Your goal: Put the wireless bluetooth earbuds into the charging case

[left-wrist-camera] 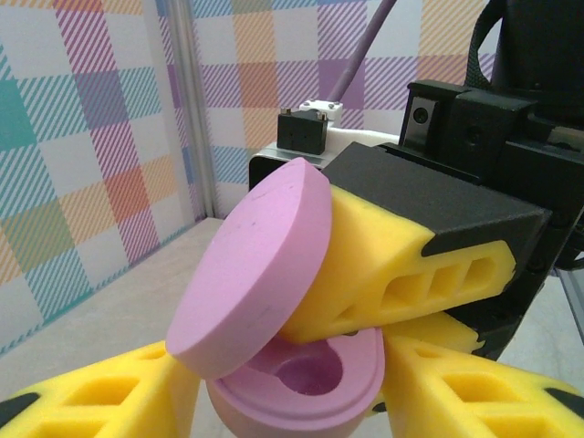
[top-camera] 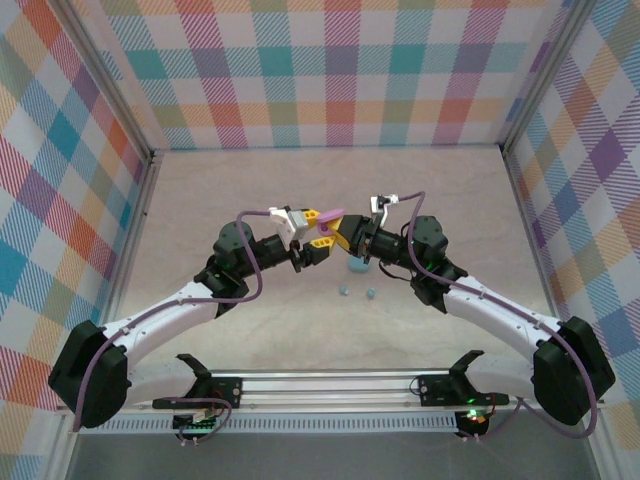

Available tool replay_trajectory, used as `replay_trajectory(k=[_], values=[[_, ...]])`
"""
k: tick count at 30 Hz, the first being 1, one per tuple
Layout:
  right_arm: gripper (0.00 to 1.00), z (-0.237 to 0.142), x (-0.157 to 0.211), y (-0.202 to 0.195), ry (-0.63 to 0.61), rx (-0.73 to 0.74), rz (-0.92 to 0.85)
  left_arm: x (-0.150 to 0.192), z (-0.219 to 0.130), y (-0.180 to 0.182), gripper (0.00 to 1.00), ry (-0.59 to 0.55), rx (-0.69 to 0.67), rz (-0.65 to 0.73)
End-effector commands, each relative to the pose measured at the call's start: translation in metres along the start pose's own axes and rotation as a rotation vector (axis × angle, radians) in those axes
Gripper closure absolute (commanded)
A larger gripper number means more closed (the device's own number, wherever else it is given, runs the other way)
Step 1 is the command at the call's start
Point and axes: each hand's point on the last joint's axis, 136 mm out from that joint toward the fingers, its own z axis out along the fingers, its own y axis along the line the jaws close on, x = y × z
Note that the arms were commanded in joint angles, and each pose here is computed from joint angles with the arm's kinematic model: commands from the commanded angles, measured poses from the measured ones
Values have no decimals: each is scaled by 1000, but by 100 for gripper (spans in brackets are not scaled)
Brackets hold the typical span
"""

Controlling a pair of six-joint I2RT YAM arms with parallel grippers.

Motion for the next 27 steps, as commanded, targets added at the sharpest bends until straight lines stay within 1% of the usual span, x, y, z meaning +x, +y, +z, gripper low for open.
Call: replay_trajectory(k=[1, 2, 5, 11, 13, 15, 16, 18, 21, 22, 25, 27], values=[[96, 0, 4, 9, 13, -38, -10, -16, 2, -5, 41, -40, 17, 22], [96, 0, 4, 10, 12, -40, -12, -16, 1, -4, 41, -40, 15, 23], [96, 0, 5, 9, 16, -38, -8, -17, 1, -5, 47, -42, 16, 27], [95, 0, 6, 9, 24, -35, -5, -18, 0, -8, 65, -38, 34, 34], [87, 0, 7, 7, 29, -22, -3, -18, 0, -9, 70, -31, 42, 35], [81, -2, 8, 2, 29, 6, 1, -17, -1, -11, 75, -21, 51, 36], [73, -4, 8, 1, 27, 25, -3, -16, -2, -13, 77, -14, 60, 38], [62, -6, 9, 1, 26, 52, -21, -13, -4, -17, 80, 6, 80, 38], [49, -13, 7, 6, 15, 90, -69, -10, -8, -22, 83, 26, 102, 35], [46, -14, 6, 7, 11, 108, -77, -10, -10, -23, 84, 30, 108, 34], [41, -19, 5, 6, 15, 167, -106, -10, -14, -28, 86, 36, 126, 31], [39, -20, 3, 8, 10, 174, -113, -10, -16, -30, 87, 41, 135, 30]])
